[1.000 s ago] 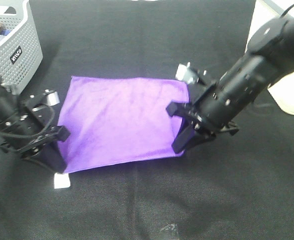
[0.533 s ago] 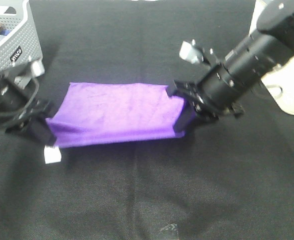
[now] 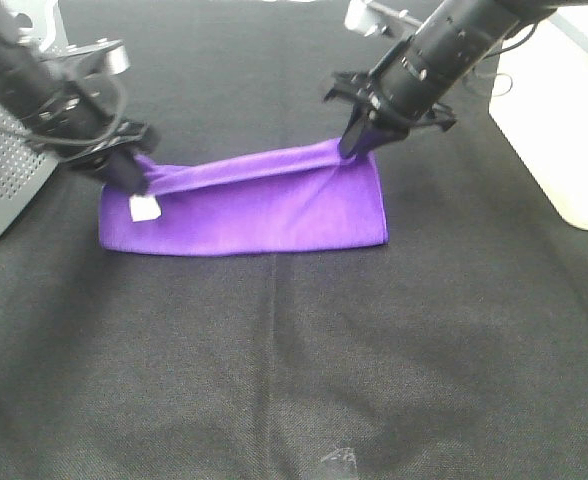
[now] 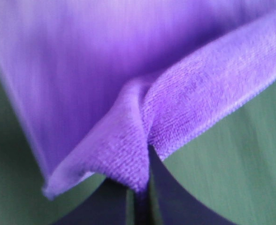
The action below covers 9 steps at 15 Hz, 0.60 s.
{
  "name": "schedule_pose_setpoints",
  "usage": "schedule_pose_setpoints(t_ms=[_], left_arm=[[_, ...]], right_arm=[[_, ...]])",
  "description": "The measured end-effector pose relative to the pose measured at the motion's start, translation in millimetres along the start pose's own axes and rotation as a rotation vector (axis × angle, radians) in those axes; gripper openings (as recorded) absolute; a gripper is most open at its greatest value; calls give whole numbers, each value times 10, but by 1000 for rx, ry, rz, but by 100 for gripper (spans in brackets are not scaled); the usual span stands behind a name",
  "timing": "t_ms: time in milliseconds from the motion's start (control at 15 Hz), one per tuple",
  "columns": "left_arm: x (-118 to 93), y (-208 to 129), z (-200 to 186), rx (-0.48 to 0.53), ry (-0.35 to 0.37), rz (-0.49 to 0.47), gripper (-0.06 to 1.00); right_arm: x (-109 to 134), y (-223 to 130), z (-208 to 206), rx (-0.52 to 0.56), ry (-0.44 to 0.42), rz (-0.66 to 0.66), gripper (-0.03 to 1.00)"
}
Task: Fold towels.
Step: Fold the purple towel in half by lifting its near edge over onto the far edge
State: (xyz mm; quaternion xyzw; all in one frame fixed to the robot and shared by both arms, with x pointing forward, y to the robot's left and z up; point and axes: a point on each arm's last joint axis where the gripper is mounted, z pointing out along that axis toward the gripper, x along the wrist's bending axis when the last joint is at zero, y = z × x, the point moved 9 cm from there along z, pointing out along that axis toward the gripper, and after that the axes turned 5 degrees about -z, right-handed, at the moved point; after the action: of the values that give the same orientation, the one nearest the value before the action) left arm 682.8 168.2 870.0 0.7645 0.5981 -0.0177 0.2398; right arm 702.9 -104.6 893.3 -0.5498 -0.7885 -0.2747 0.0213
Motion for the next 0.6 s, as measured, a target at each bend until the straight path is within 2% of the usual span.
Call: schedule_pose_setpoints(t_ms=[200,400,600], left_arm=[[85,349,190,-47,5,22,0],[167,586,355,-52,13,64,0],[257,569,588,18,12,82,0]], right_arm=[[-220,168,134,-14,11,44,0],[-376,78,434,34,8,63,0],[-466,-29,651,66,6,83,0]])
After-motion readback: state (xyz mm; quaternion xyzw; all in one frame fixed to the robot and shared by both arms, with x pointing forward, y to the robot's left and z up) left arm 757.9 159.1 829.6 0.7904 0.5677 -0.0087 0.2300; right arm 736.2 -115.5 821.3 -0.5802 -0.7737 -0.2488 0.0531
